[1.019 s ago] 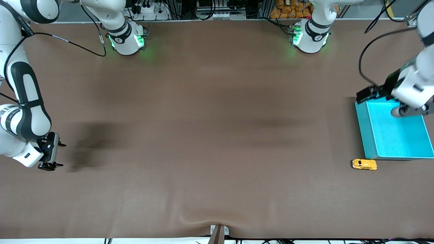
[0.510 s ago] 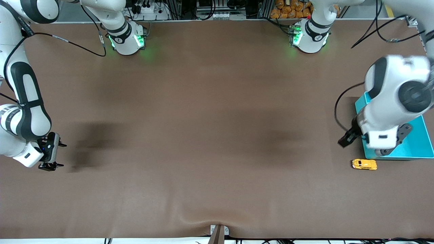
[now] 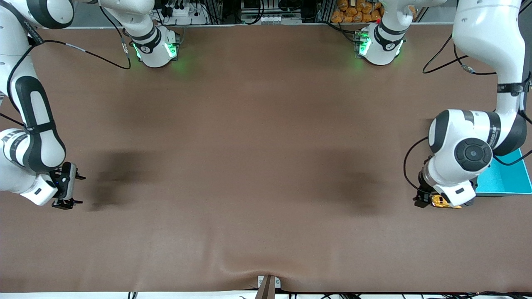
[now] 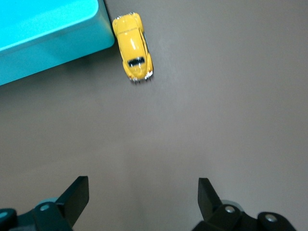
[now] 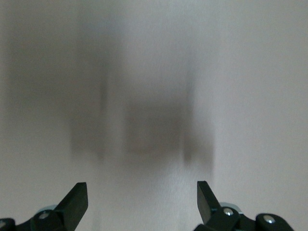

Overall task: Wind and store yellow beetle car
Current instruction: 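Lower the left gripper onto the car beside the bin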

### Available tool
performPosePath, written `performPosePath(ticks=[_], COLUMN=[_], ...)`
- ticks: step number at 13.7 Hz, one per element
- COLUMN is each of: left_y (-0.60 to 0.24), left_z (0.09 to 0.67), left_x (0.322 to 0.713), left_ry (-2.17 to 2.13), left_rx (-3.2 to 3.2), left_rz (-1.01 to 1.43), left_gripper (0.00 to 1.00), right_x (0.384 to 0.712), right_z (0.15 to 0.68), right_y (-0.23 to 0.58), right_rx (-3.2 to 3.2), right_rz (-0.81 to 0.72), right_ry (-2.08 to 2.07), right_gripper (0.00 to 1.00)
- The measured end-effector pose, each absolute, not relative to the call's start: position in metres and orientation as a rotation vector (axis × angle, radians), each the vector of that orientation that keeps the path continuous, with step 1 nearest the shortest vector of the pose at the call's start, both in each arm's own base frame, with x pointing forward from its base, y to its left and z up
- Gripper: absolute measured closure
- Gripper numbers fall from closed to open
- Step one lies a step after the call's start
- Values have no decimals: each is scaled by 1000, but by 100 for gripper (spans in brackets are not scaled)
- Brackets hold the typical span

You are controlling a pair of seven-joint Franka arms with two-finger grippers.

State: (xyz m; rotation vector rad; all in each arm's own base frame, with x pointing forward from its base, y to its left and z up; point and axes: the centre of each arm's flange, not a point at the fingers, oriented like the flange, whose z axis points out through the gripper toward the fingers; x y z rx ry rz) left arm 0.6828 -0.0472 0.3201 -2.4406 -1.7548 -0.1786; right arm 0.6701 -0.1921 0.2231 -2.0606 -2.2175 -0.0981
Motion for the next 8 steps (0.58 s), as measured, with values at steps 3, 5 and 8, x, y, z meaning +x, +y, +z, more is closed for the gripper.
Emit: performPosePath(ticks=[3, 5, 8], left_y=[-12, -1, 5], left_z=[291, 269, 240], left_x=[689, 692, 693], left_ry=[-1793, -1817, -1859], left_rx=[-2372, -2304, -2233], left_rz=[-222, -295, -351], left_gripper=[0, 0, 0], right_x=[672, 672, 667], right_z=[245, 275, 329], right_y=[-176, -164, -140], right_rx=[-2132, -2187, -2274], right_rz=[-56, -33, 16], right_ry=[-2074, -1999, -1871], right_gripper=[0, 0, 0])
